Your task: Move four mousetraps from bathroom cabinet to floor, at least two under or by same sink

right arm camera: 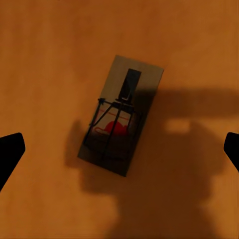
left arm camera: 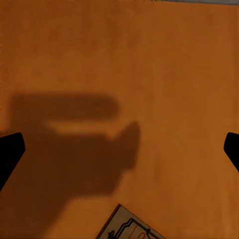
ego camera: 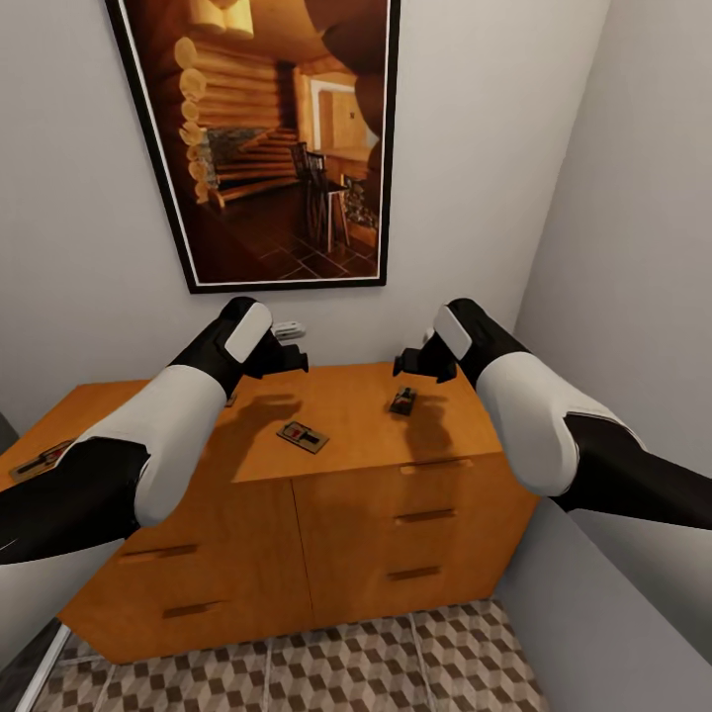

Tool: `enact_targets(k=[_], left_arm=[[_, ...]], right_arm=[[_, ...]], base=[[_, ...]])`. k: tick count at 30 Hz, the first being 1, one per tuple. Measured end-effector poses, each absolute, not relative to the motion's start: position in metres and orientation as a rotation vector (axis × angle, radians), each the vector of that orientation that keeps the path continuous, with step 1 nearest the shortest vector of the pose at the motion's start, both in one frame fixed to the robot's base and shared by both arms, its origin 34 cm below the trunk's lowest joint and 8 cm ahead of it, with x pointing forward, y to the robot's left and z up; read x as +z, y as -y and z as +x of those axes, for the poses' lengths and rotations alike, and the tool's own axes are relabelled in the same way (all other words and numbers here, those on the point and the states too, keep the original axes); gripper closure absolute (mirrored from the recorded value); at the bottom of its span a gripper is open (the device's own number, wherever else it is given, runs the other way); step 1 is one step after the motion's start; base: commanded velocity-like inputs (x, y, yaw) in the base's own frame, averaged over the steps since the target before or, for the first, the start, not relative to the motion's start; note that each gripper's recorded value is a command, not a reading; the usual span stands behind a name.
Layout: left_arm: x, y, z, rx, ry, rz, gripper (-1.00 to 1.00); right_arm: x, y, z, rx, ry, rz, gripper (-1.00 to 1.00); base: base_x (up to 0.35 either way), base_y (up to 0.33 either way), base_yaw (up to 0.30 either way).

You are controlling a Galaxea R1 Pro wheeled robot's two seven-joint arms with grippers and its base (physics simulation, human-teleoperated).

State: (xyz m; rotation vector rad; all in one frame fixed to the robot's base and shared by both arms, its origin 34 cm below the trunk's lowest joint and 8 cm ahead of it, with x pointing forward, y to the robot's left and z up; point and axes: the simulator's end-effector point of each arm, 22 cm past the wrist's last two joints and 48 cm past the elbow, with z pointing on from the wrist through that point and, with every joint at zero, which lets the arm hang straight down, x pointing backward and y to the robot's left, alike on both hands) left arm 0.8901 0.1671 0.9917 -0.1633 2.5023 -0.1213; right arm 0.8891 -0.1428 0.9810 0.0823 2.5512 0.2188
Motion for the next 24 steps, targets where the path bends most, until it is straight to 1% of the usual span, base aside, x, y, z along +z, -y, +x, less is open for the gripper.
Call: enact_targets(k=[7, 12, 24], left_arm=[[0.99, -0.167, 0.89, -0.12, -2.505, -0.163, -1.0], [0.97, -0.156, 0.883, -0.168, -2.532, -0.175, -1.0], [0.946, -0.159, 0.874, -0.14, -2.545, -0.166, -1.0]], right_arm=[[0.981, 0.145, 0.89, 0.214, -2.548, 0.087, -1.0], [0.953, 0.15, 0.882, 0.186, -2.582, 0.114, -1.0], [0.92, 0.139, 0.863, 0.222, -2.654, 0.084, -1.0]], base=[[0.0, 0.0, 0.0], [0.0, 0.0, 0.0], [0.0, 0.001, 0.0]])
